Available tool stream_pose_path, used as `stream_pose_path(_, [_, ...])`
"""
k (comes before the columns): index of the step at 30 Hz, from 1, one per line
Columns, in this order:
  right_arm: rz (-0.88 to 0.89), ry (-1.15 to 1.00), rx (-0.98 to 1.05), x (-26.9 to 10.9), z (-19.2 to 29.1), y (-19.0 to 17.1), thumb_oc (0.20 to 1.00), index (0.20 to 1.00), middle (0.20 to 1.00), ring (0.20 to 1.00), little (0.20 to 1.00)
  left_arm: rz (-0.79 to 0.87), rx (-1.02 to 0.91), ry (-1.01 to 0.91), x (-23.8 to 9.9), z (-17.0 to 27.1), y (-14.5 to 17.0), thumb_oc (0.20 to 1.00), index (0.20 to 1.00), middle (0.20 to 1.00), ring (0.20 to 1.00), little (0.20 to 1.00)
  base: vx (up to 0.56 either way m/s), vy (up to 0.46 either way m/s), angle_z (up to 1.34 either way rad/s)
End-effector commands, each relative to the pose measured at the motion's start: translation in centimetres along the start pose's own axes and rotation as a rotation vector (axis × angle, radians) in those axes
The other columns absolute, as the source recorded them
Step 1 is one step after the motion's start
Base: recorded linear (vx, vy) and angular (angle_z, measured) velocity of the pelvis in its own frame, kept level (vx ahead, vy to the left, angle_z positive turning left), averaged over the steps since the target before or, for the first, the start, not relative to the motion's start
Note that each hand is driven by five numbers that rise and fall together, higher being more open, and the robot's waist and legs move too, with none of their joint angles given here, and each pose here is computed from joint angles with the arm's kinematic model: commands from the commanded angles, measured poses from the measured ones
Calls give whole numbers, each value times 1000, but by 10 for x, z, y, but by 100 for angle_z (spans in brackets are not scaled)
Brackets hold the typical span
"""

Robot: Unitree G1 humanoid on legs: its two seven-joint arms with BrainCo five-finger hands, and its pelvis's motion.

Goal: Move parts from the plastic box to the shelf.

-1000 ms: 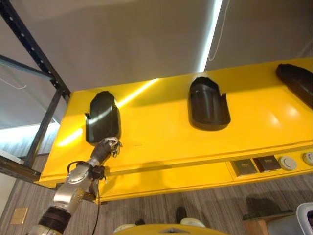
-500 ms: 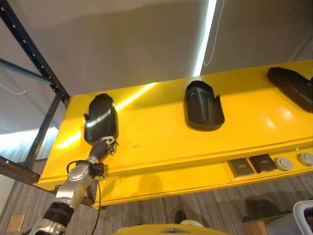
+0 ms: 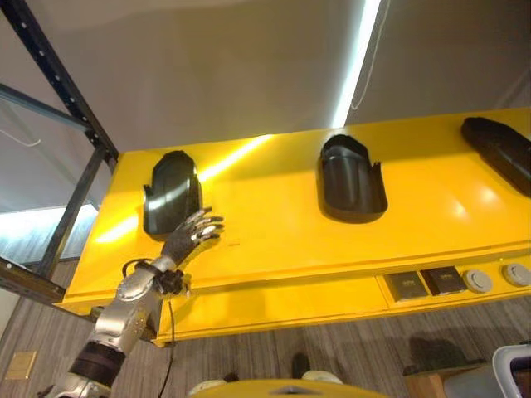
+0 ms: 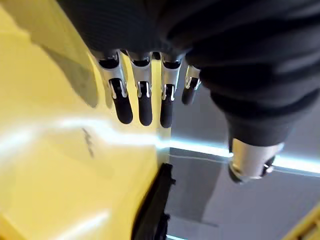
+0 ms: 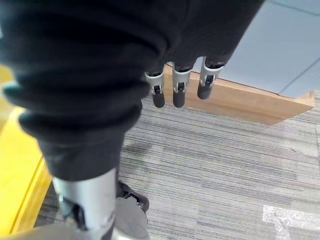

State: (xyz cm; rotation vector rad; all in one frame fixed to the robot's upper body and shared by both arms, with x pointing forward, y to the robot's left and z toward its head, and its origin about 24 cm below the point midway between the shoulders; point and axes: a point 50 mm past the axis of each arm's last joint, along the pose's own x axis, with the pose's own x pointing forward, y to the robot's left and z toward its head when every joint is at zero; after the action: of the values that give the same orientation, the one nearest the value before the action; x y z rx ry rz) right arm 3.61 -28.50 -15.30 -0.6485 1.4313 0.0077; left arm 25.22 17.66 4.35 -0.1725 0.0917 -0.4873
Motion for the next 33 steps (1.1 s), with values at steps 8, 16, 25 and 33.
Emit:
stream_pose_path(8, [-4,23,-42,3,5,-5,1000,1000,1000,1000,1000,-778,67,-110,-9,54,-58,1000,1000,1000,1000,1000,-5,2,0])
stream_pose_path(16, [3,17,-107,3,12,-9,1000,1000,1000,1000,1000,-989,-58,137,-3,17,-90,1000,1000,1000,1000,1000,0,0,0])
stream_pose_path(25, [11,3,-136,3,22,-9,1000,1000,1000,1000,1000,-652,-107,386,4,-58,-81,1000,1000,1000,1000,1000,-15,-6,-3])
stream_pose_path(33, [18,-3,-100,3,23,-2,1000,1000,1000,1000,1000,64,94,698,-66,-149,-1,1000,1000,1000,1000,1000,-35,-18,-2])
